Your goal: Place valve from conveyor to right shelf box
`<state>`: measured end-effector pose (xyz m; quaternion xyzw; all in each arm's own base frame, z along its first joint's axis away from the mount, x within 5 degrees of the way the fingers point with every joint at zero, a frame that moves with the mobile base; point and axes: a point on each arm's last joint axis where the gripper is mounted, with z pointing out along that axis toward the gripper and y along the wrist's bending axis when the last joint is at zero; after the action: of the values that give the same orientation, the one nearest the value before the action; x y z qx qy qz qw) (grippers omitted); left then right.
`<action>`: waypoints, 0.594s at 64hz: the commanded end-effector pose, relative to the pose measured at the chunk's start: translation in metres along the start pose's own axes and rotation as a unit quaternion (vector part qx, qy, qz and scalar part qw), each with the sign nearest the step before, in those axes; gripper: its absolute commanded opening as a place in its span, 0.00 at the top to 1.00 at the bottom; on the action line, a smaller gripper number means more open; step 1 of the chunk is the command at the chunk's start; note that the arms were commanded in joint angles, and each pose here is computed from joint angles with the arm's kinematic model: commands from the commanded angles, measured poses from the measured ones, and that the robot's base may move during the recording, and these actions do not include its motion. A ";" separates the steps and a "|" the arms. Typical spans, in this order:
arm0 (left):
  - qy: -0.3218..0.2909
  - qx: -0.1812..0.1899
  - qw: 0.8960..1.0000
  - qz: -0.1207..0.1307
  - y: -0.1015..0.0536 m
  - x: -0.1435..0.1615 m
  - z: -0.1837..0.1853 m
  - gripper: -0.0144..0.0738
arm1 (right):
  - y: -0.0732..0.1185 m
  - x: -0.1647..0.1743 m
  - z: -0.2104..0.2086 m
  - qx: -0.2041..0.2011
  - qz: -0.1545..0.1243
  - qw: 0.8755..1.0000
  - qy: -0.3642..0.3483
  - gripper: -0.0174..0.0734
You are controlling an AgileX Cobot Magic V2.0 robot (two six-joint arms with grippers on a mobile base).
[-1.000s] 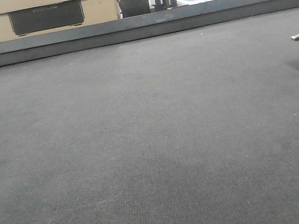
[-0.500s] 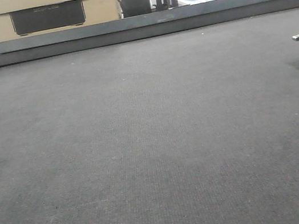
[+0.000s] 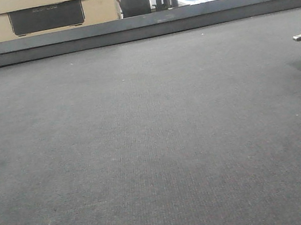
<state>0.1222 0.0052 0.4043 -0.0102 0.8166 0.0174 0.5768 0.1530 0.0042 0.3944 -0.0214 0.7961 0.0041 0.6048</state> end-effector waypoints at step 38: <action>0.195 -0.007 0.981 -0.026 0.000 -0.023 0.070 0.19 | -0.002 -0.046 0.178 -0.035 -0.053 0.936 0.346 0.18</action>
<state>0.1941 0.0094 0.4014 -0.0385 0.9137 0.0069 0.4044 0.3189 0.0088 0.4074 -0.0741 0.9441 -0.0046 0.3211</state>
